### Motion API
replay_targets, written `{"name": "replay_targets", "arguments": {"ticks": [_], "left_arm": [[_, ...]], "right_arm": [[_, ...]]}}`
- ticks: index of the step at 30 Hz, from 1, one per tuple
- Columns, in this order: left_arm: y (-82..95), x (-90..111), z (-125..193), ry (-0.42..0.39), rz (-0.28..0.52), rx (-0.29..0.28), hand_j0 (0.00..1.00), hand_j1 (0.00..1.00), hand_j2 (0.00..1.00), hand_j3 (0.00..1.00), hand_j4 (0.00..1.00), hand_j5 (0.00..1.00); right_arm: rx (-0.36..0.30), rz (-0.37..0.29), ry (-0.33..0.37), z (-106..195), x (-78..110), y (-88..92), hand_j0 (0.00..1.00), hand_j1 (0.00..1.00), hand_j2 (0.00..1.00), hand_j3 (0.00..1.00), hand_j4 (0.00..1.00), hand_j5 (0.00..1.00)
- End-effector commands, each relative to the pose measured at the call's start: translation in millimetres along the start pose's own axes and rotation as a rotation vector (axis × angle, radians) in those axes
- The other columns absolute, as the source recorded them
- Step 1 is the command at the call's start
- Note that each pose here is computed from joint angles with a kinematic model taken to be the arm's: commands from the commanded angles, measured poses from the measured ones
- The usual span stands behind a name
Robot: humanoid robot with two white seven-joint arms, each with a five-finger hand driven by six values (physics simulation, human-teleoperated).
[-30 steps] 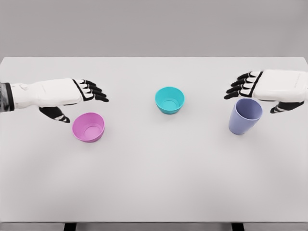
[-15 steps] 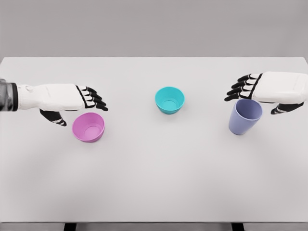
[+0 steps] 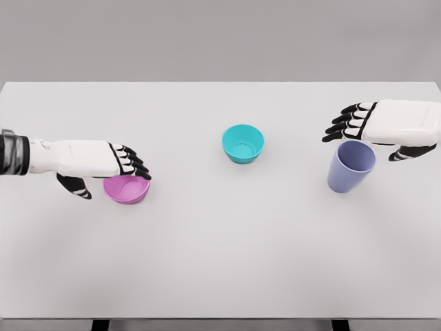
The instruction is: Stacking bowl and cup with both arms
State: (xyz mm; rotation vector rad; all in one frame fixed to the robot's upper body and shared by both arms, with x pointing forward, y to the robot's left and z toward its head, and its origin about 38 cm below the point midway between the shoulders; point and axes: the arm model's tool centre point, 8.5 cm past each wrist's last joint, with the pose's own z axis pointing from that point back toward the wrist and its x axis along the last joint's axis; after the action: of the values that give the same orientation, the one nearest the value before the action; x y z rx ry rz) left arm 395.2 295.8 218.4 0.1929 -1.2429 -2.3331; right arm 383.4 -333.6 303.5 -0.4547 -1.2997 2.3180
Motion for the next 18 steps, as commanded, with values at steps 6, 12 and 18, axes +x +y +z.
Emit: {"name": "replay_targets", "arguments": {"ticks": [6, 12, 18], "left_arm": [[11.7, 16.4, 3.4, -0.084, 0.060, 0.072, 1.00, 1.00, 1.00, 1.00, 1.00, 1.00], [11.9, 27.3, 8.6, -0.105, 0.045, 0.063, 1.00, 1.00, 1.00, 1.00, 1.00, 1.00], [8.5, 29.1, 20.3, -0.109, 0.080, 0.064, 0.99, 0.99, 0.99, 0.99, 0.99, 0.99]], "right_arm": [[-0.002, -0.004, 0.002, 0.9, -0.3, -0.4, 1.00, 1.00, 1.00, 1.00, 1.00, 1.00], [-0.001, 0.024, -0.024, -0.6, 10.5, -5.1, 1.00, 1.00, 1.00, 1.00, 1.00, 1.00], [0.000, 0.026, -0.014, 2.9, 8.7, -6.1, 1.00, 1.00, 1.00, 1.00, 1.00, 1.00]]}}
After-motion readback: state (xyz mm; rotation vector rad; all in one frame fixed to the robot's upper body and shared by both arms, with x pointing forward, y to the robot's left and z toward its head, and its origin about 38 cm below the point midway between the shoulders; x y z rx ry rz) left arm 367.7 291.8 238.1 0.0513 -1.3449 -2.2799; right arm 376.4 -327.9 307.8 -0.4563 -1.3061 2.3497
